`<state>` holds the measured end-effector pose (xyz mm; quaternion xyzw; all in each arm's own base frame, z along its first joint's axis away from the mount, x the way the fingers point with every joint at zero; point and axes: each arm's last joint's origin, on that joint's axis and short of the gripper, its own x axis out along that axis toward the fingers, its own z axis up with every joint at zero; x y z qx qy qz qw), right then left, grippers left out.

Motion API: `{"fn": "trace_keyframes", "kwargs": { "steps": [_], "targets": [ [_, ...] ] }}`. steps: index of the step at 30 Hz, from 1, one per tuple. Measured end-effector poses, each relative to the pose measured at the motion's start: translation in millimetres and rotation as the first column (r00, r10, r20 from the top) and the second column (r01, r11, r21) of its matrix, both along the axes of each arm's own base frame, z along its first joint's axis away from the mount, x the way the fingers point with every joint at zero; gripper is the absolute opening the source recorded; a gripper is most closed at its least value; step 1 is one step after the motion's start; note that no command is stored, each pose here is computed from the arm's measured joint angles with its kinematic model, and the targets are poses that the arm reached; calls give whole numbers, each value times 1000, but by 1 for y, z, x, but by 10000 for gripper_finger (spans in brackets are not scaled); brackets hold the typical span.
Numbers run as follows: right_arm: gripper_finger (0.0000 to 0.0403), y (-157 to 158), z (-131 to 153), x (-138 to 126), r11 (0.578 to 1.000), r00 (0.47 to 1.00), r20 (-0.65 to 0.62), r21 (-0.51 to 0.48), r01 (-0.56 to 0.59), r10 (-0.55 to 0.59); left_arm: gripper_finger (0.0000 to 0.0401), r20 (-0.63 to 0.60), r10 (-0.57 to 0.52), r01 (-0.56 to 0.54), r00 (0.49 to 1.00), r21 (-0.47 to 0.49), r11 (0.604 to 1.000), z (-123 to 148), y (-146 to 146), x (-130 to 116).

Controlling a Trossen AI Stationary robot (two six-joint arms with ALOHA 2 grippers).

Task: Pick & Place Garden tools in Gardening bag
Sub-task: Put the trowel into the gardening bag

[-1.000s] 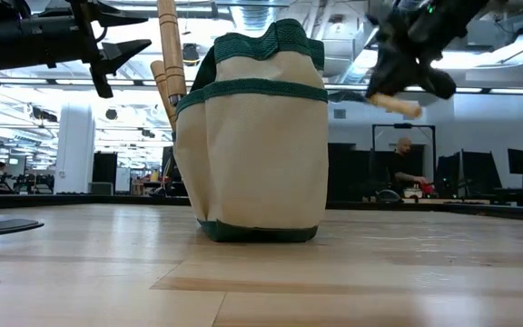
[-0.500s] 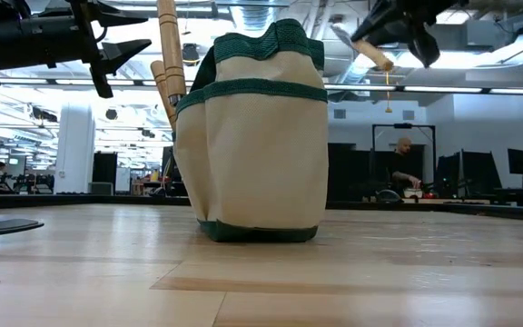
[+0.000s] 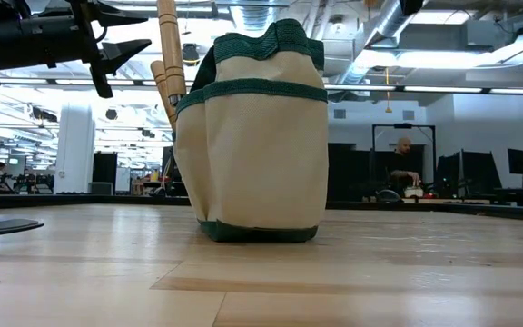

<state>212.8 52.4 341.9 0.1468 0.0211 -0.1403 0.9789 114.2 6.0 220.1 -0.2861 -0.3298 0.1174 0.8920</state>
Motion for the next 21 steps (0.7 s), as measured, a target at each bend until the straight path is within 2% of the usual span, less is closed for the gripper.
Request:
{"fn": "trace_keyframes", "kwargs": {
  "steps": [4, 7, 11, 16, 21],
  "targets": [
    [50, 17, -4, 3, 997, 998, -15, -45, -70, 69, 166, 1, 0, 0, 1000, 0, 1000, 0, 0, 0],
    [50, 28, -19, 7, 992, 993, 7, -53, -116, 117, 166, 1, 0, 0, 1000, 0, 1000, 0, 0, 0],
    [50, 40, -45, 8, 983, 976, 124, -28, -179, 181, 166, 1, 0, 0, 1000, 0, 1000, 0, 0, 0],
    [50, 48, -72, 4, 976, 935, 287, -5, -217, 210, 166, 2, 0, 0, 1000, -1, 1000, 0, 0, 0],
    [50, 54, -89, 4, 972, 912, 346, 3, -236, 221, 166, 13, -11, 12, 1000, -18, 1000, 0, 0, 0]
  ]
}}
